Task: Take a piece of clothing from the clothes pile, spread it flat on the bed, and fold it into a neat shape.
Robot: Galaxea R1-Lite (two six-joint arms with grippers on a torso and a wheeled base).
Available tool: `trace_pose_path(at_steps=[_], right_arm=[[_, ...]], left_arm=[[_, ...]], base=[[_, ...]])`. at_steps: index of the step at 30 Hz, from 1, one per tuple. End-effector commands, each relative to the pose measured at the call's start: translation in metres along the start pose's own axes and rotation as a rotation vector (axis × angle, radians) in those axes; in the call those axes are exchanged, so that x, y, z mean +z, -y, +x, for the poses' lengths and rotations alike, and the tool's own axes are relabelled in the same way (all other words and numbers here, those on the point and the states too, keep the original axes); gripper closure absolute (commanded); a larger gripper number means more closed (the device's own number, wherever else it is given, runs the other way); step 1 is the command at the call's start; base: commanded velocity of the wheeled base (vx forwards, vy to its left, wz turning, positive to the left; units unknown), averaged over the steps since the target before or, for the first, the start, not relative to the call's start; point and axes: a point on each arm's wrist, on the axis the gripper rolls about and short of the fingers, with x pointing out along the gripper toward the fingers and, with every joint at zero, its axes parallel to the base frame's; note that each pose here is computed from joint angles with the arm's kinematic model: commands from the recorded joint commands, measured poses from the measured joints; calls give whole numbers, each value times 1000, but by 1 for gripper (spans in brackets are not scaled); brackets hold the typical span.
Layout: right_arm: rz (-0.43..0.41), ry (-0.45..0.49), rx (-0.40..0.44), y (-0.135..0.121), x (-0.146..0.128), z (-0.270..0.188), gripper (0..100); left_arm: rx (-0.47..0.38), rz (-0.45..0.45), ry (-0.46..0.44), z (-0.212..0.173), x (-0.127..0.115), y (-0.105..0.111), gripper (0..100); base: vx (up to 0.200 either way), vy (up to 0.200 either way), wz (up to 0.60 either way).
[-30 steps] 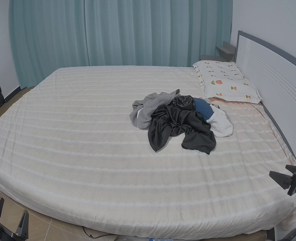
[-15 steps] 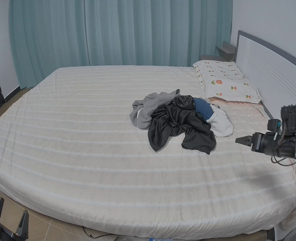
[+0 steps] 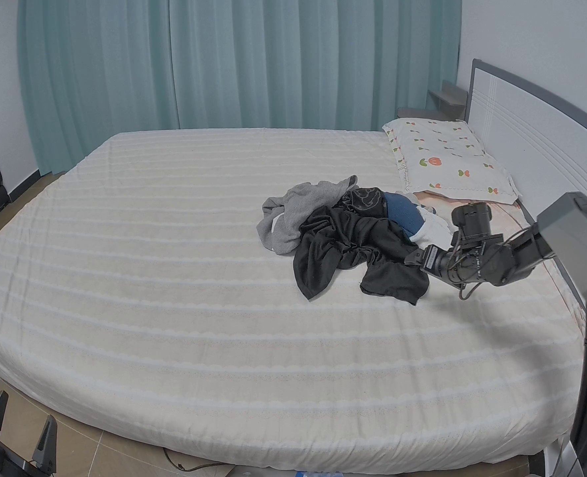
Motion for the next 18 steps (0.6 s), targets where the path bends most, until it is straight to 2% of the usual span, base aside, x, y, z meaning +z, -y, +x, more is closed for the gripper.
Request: trace_pose_path(at_steps=[1,9,16,17,18], right_arm=[[93,-84,-103,17,-41,97,0],[94,-74,-99,11,-32,103,0],[117,-15,-86,2,-20,110,0],[143,-4,-78,-1,-17,108,100],[147,-2,-76,-2,-16,108,100]], left_arm=[[-1,0,2,0,-4,0,0],[-1,0,2,0,-4,0,0],[1,0,2,0,-4,0,0],[-1,0,2,0,-4,0,0],[1,0,2,0,-4,0,0]], base=[[0,0,0],[0,0,0],[0,0,0],[0,0,0],[0,0,0]])
